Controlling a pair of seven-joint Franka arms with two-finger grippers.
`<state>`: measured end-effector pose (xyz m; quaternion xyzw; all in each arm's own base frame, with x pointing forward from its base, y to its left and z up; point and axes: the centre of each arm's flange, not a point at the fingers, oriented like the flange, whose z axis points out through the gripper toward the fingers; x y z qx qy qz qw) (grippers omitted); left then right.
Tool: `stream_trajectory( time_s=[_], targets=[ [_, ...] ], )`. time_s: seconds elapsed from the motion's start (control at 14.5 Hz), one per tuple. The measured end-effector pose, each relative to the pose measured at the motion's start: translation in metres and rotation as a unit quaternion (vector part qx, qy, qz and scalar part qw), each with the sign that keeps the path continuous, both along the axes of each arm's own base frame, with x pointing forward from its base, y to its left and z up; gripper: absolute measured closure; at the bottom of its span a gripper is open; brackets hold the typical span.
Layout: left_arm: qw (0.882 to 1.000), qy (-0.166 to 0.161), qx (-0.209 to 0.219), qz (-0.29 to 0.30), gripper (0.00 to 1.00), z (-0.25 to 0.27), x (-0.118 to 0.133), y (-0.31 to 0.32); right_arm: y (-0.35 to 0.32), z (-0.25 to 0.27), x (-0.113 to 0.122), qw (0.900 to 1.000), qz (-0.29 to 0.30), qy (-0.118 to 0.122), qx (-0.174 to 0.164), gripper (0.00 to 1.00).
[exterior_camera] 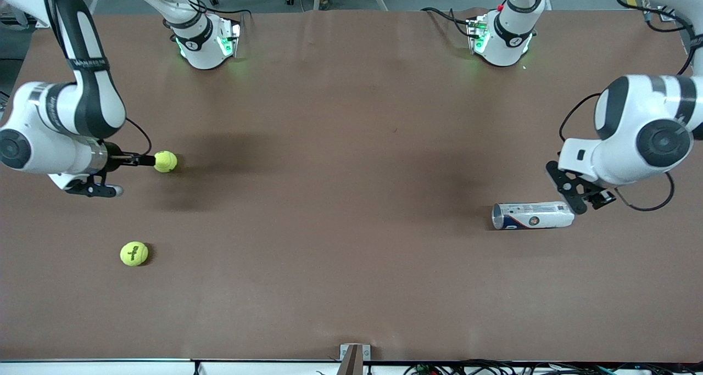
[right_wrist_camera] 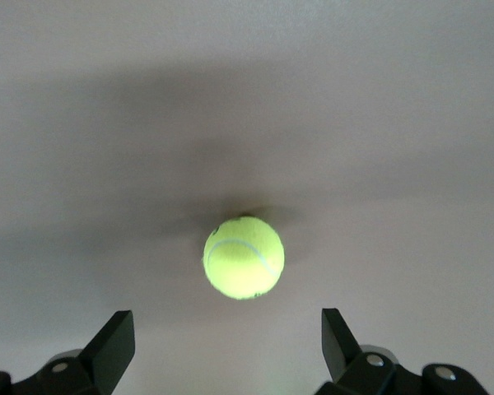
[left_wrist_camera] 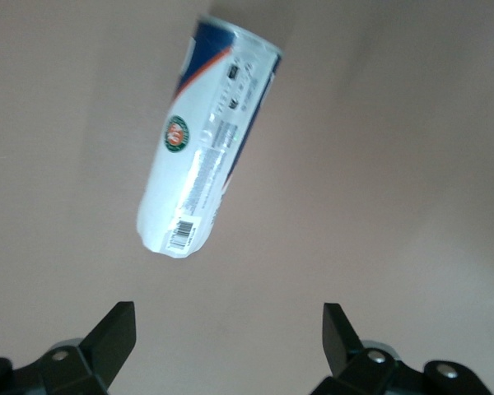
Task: Insert tennis ball vertically with right arm
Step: 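Grasp the ball with the right gripper while the left gripper grasps the tube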
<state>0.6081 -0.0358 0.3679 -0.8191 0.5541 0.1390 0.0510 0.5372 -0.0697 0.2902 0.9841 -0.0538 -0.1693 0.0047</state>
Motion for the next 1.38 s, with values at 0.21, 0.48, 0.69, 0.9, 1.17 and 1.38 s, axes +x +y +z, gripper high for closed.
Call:
stream_trajectory(
  time_s=[0.21, 0.48, 0.69, 0.9, 1.17, 1.38],
  targets=[
    [0.999, 0.011, 0.036, -0.038, 0.0, -0.022, 0.003, -0.007, 0.001, -0.034, -0.014, 1.0, 0.001, -0.001, 0.0, 0.0],
    [0.993, 0.021, 0.076, -0.088, 0.0, -0.041, 0.003, -0.028, 0.003, -0.055, -0.029, 1.0, 0.001, 0.009, 0.001, 0.0],
    [0.986, 0.04, 0.108, -0.122, 0.0, -0.074, 0.005, -0.033, 0.003, -0.06, -0.032, 1.0, 0.009, 0.016, 0.005, 0.0],
    [0.983, 0.046, 0.122, -0.132, 0.0, -0.102, 0.008, -0.044, 0.003, -0.071, -0.035, 1.0, 0.011, 0.024, 0.006, 0.0],
    [0.979, 0.033, 0.151, -0.133, 0.0, -0.119, 0.005, -0.068, 0.003, -0.08, -0.036, 0.999, 0.012, 0.029, 0.006, 0.0],
    [0.976, 0.025, 0.171, -0.132, 0.0, -0.131, 0.005, -0.078, 0.002, -0.086, -0.035, 1.0, 0.018, 0.026, 0.003, 0.0]
  ],
)
